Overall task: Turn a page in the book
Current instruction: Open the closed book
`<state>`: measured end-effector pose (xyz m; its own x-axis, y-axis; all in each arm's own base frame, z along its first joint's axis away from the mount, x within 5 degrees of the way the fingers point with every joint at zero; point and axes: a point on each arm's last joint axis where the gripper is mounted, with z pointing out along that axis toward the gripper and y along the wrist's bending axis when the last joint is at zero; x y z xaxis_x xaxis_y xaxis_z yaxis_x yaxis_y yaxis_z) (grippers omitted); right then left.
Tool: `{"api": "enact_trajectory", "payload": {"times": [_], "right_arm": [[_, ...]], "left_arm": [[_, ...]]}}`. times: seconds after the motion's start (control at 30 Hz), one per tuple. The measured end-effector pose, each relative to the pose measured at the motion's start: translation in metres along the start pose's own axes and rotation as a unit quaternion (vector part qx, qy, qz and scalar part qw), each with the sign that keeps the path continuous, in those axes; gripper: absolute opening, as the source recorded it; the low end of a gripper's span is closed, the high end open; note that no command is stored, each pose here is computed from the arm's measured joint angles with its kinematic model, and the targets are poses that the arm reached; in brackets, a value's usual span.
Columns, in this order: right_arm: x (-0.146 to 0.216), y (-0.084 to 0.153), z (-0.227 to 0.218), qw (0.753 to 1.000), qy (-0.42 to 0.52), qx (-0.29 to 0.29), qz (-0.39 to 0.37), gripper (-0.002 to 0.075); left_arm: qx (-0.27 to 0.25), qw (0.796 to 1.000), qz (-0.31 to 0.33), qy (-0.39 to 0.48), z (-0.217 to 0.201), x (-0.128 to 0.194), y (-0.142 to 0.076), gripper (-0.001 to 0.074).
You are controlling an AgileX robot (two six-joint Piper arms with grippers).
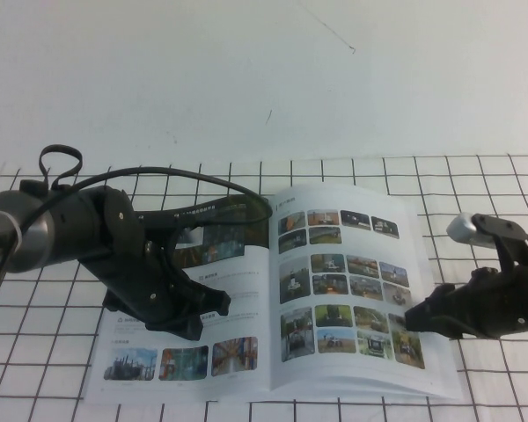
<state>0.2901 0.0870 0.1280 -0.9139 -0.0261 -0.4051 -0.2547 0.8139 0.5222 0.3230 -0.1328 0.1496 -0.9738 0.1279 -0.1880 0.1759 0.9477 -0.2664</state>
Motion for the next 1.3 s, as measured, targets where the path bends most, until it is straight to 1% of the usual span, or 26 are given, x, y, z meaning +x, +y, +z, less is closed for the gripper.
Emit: {"api": "enact_trajectory", "payload": {"times": [0.27,0.37,0.47,0.57,0.63,0.8,0.97,1.07,1.3], "right_arm": [[-0.003,0.008,0.002,0.998,-0.018,-0.052,0.009,0.035],[-0.006,0.016,0.0,0.995,-0.033,-0.095,0.008,0.035],[-0.01,0.027,-0.003,0.986,-0.054,-0.156,0.002,0.035],[-0.012,0.032,-0.006,0.979,-0.067,-0.191,-0.003,0.035],[-0.013,0.028,-0.007,0.98,-0.071,-0.187,-0.001,0.035],[-0.015,0.002,-0.019,0.989,-0.07,-0.13,0.008,0.0352],[-0.015,-0.017,-0.036,0.993,-0.071,-0.093,0.028,0.0398],[-0.014,-0.019,-0.036,0.994,-0.062,-0.085,0.029,0.0422],[-0.013,-0.021,-0.036,0.995,-0.057,-0.075,0.024,0.0433]], "left_arm": [[0.0,1.0,0.0,0.0,0.0,0.0,0.0,-0.0003],[0.0,1.0,0.0,0.0,0.0,0.0,0.0,-0.0003],[0.0,1.0,0.001,0.0,0.0,0.0,0.0,-0.0003],[0.001,1.0,0.001,0.0,0.0,0.0,0.0,-0.0003],[0.001,1.0,0.003,0.001,0.0,0.0,0.0,-0.0003],[0.001,1.0,0.002,0.001,0.0,0.0,0.0,-0.0003],[0.001,1.0,0.003,0.001,0.0,0.0,0.0,-0.0003],[0.001,1.0,0.002,0.001,0.0,0.0,0.0,-0.0003],[0.004,1.0,0.004,0.001,0.0,0.0,0.0,-0.0003]]}}
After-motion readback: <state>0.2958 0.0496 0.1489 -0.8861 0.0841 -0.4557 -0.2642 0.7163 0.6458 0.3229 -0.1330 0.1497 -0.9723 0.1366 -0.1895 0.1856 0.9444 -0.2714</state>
